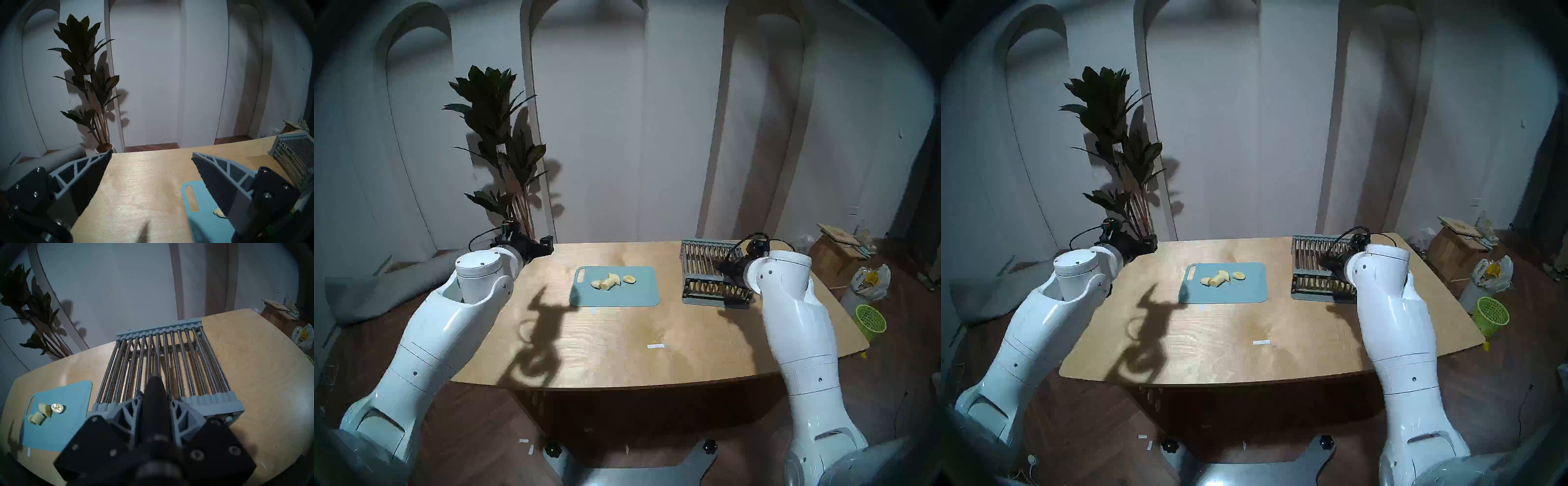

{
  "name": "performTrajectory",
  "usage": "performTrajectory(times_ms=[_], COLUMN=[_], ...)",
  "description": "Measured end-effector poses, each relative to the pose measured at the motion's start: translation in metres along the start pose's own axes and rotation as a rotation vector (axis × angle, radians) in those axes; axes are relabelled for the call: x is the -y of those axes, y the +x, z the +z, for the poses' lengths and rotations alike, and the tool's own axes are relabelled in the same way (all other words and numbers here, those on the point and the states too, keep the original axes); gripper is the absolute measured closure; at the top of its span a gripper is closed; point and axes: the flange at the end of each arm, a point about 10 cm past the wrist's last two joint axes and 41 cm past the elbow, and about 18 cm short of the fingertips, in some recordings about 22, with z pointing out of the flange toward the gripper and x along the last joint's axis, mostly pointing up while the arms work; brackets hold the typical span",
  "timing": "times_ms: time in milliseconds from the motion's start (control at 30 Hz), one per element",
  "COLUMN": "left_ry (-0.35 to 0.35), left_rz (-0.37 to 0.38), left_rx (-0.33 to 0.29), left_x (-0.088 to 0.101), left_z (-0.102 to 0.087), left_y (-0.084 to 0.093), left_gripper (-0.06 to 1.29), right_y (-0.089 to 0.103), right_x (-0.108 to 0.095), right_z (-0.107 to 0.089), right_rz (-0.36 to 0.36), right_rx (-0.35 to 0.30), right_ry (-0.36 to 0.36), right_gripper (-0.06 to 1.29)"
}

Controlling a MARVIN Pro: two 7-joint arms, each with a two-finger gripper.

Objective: Cut the banana into four pieces on the cutting board

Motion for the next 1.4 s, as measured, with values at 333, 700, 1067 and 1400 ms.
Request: performTrajectory(times_ms=[333,700,1067,1400], left_ry=[-0.001,-0.001,-0.001,-0.002], left_rz=[0.000,0.000,0.000,0.001], left_rx=[0.000,0.000,0.000,0.000], left_x=[0.000,0.000,0.000,0.000], left_z=[0.000,0.000,0.000,0.000], left_y=[0.000,0.000,0.000,0.000], left_gripper=[-0.02,-0.02,-0.02,-0.02], right_y=[0.005,0.011,0.022,0.036], right_x=[0.001,0.004,0.013,0.023], right_z=[0.016,0.015,-0.011,-0.041], right_rz=[-0.058,-0.062,-0.084,-0.198], right_rx=[0.019,0.010,-0.098,-0.334], right_ry=[-0.013,0.002,0.013,-0.017], right_gripper=[0.93,0.87,-0.02,-0.02])
